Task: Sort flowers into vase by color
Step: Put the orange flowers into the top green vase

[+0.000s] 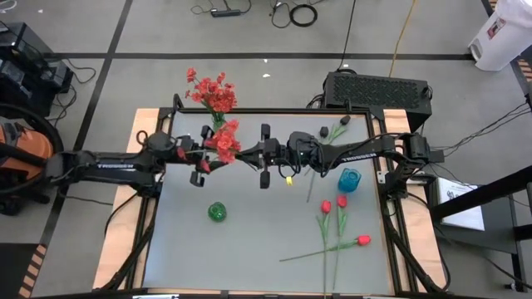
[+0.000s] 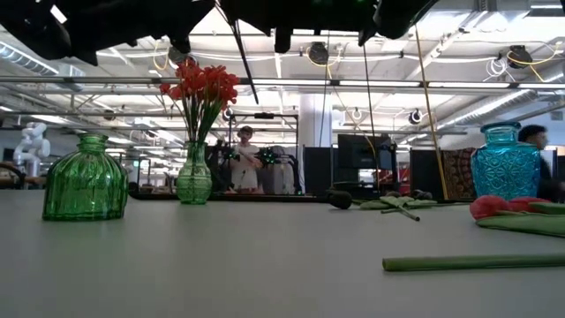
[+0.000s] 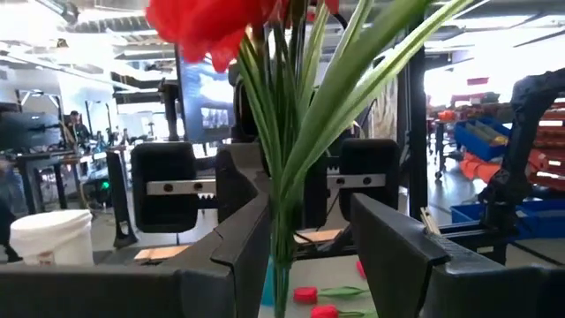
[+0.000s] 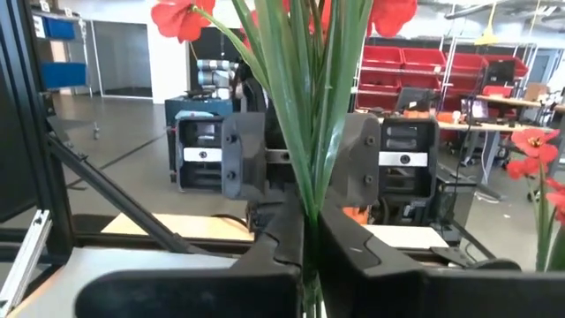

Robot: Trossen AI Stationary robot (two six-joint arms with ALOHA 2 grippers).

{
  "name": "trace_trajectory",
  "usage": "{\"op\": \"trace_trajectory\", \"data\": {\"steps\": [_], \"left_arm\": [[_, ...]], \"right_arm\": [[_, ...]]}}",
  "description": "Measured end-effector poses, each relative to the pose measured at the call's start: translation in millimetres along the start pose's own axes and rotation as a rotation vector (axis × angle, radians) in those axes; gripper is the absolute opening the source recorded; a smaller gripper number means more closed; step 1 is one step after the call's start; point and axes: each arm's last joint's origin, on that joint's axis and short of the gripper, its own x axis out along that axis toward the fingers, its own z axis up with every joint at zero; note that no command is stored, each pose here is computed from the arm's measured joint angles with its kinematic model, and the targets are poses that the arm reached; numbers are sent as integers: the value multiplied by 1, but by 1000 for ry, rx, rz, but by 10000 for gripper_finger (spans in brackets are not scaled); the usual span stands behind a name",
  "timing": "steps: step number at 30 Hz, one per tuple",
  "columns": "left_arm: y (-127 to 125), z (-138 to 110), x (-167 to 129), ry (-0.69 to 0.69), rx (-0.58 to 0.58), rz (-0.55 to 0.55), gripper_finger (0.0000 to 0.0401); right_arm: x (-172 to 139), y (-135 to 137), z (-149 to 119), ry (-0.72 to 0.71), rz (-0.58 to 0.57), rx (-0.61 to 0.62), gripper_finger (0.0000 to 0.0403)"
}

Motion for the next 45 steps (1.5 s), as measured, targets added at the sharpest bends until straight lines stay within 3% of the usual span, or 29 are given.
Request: {"op": "trace_trajectory", "data": {"steps": [10, 22, 26, 34, 45], "left_arm": [[2, 2, 18, -68, 46, 28, 164], [9, -4, 35, -32, 30, 29, 160], [8, -3, 35, -39, 33, 28, 127], [8, -2, 34, -43, 50, 28, 15], [8, -2, 34, -41, 58, 28, 14]], "right_arm": [[0, 4, -1, 12, 11, 22, 6], [0, 7, -4, 43, 19, 29, 13], [0, 7, -6, 59, 19, 30, 27], [0, 7, -7, 74, 16, 28, 55], [-1, 11, -6, 100, 24, -5, 85]]}}
